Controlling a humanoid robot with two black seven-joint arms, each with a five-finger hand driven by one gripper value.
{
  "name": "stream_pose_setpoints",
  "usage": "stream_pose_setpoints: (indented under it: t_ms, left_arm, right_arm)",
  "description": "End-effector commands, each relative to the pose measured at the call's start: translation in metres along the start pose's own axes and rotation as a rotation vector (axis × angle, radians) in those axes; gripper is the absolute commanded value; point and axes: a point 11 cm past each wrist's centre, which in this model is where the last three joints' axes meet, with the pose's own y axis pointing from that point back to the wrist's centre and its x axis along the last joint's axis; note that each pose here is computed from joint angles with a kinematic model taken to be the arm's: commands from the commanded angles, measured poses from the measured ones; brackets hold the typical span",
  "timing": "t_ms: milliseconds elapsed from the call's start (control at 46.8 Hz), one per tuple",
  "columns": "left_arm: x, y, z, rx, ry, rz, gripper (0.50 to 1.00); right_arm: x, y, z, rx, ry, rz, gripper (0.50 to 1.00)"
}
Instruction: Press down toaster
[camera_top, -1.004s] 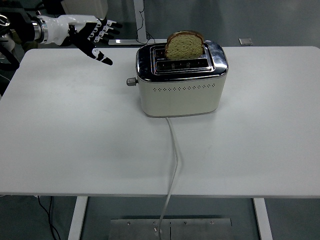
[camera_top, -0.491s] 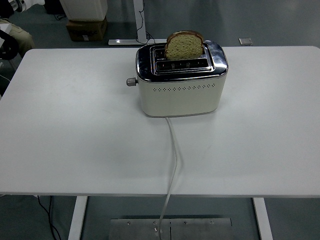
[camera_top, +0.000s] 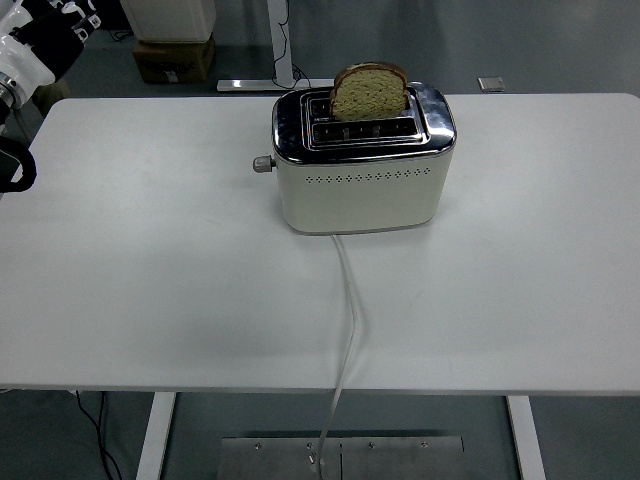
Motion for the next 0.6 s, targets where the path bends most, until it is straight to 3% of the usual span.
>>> stream_pose_setpoints:
  t_ms: [0,214,577]
  left_arm:
    - [0.011,0.005,-0.008,0.012,0.000,0.043,1.000]
    - [0.038,0.020,-0.026,0.032,0.009,0.116,1.000]
    - [0.047,0.026,-0.039,0.030,0.048,0.162,1.000]
  right_arm:
    - [0.000,0.000,0.000,0.001,-0.001,-0.001,1.000]
    - [-0.001,0.000,0.000,0.000,0.001,-0.002,1.000]
    - [-0.001,0.000,0.000,0.000,0.001,-0.003,1.000]
